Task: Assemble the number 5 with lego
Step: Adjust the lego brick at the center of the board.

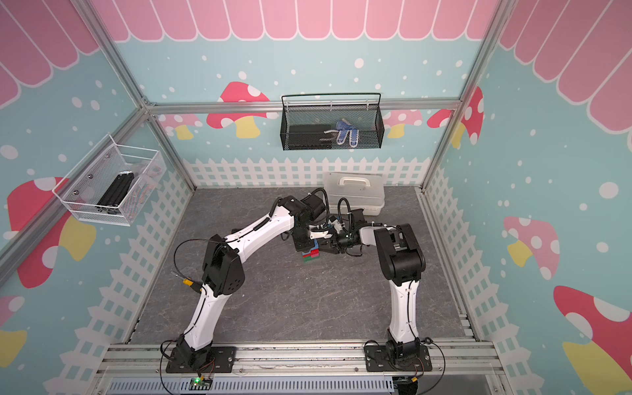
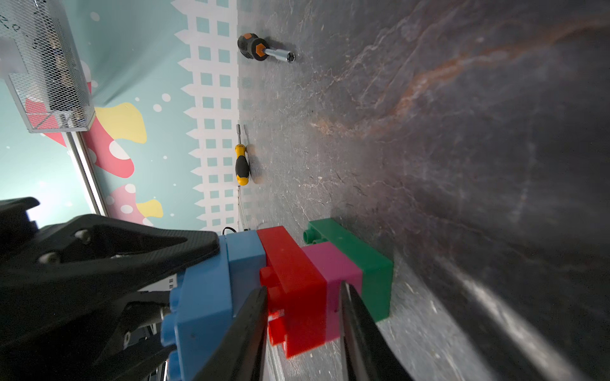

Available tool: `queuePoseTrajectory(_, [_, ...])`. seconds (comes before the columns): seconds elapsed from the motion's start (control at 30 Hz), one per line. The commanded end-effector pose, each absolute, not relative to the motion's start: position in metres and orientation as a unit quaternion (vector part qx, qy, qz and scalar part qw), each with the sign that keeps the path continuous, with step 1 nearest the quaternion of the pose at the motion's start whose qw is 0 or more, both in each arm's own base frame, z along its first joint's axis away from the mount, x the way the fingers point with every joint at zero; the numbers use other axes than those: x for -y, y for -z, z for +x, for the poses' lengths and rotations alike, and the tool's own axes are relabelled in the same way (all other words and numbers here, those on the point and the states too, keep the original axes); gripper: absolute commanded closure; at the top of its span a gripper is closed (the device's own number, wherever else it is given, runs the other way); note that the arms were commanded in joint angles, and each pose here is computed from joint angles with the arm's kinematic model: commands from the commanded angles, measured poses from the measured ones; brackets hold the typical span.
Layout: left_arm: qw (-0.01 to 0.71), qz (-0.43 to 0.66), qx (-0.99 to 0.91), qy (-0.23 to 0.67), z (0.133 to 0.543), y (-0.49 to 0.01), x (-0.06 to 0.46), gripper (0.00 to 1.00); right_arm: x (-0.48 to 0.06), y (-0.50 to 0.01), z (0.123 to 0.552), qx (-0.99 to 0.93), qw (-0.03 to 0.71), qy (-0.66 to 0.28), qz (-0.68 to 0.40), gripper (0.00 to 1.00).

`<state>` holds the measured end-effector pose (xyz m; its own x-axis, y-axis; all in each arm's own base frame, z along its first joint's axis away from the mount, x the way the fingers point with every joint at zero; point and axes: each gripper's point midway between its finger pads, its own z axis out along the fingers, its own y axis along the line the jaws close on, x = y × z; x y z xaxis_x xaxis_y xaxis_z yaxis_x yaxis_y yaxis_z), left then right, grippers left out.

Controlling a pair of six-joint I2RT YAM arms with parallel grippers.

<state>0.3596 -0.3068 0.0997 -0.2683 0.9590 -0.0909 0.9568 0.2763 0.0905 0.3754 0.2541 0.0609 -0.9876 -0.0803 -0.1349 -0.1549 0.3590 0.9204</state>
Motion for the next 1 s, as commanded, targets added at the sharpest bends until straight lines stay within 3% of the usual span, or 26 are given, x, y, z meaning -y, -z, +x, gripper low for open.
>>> queuePoseTrajectory(0.0, [0.058,0.604,-0.794,-0.014,0.358,-0.099,0.310,0.65,-0.249,-0.035,0.370,-0.852,0.020,-0.521,-0.050,0.63])
queuePoseTrajectory(0.5, [0.067,0.599,-0.797,-0.013,0.358,-0.109,0.312,0.44,-0.248,-0.037,0.370,-0.855,0.022,-0.516,-0.053,0.62])
queuePoseTrajectory(0.97, [0.110,0.594,-0.797,0.000,0.363,-0.141,0.319,0.40,-0.248,-0.037,0.370,-0.850,0.027,-0.523,-0.058,0.61])
